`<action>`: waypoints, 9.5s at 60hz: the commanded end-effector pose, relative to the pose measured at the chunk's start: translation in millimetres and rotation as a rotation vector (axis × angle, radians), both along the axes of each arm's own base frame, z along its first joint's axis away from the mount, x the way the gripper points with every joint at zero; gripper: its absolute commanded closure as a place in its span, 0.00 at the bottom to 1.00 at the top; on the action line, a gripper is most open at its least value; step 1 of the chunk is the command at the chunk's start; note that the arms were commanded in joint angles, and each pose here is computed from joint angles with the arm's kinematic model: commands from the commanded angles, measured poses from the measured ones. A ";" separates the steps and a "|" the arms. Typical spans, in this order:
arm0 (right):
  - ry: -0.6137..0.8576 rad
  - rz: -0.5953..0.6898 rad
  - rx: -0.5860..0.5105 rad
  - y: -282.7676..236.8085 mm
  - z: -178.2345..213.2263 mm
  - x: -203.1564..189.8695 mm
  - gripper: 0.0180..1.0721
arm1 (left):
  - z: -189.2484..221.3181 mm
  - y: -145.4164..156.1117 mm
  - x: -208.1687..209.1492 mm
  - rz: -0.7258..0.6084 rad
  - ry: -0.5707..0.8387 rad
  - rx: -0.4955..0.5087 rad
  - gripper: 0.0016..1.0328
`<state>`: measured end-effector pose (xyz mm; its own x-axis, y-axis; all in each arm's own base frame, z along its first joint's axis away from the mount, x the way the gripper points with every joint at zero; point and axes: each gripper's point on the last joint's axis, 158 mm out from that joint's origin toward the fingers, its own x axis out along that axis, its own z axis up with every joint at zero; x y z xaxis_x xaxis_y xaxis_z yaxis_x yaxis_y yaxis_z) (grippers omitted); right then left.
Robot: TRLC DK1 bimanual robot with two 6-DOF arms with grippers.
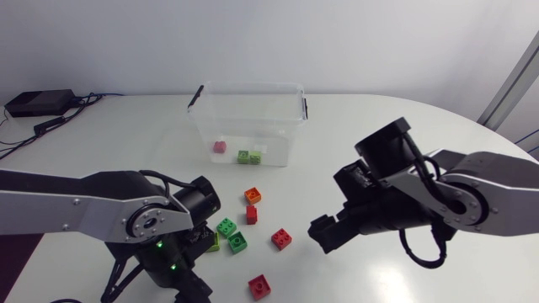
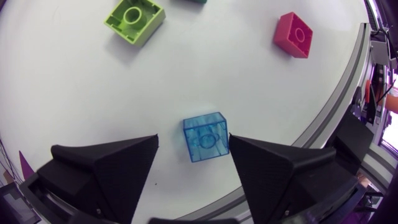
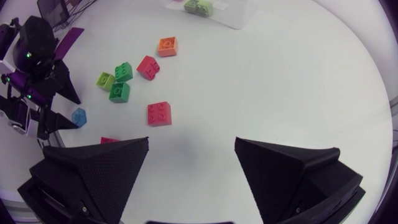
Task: Place the duplo bricks in the container
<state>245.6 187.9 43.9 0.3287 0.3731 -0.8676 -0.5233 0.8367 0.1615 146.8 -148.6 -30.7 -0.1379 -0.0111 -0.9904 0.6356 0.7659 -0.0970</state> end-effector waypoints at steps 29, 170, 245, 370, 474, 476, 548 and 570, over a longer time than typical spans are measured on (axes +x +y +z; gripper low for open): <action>0.031 0.120 -0.150 49.6 -41.0 10.0 0.05 | -1.3 0.5 8.4 0.048 -0.021 -0.037 0.73; -0.181 -0.016 -0.059 61.2 85.7 120.5 0.74 | 202.1 -38.8 373.3 0.304 -1.014 -0.549 0.27; -0.297 -0.160 -0.016 67.2 107.5 260.4 0.71 | 158.6 -3.7 153.1 0.005 -0.822 -0.507 0.11; 0.038 0.188 -0.133 136.8 -37.4 70.6 0.08 | 40.9 -37.7 123.9 -0.486 -0.535 -0.498 0.81; 0.026 0.118 -0.143 114.5 -8.3 82.6 0.72 | 222.7 -41.5 382.7 0.084 -1.288 -0.586 0.79; 0.017 0.114 -0.138 113.5 -3.2 84.0 0.72 | 221.2 -42.2 385.0 0.084 -1.286 -0.585 0.78; -0.234 -0.133 0.042 87.1 130.5 228.5 0.72 | 212.7 -30.1 236.3 -0.070 -1.047 -0.636 0.16; -0.222 -0.182 0.018 80.9 105.8 265.2 0.56 | 131.1 -39.7 173.2 -0.296 -0.828 -0.635 0.16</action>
<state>498.6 275.5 161.3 0.5744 0.3324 -0.7481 -0.4326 0.8991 0.0673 330.9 -185.1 114.5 0.5303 -0.6175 -0.5809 0.8006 0.5902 0.1033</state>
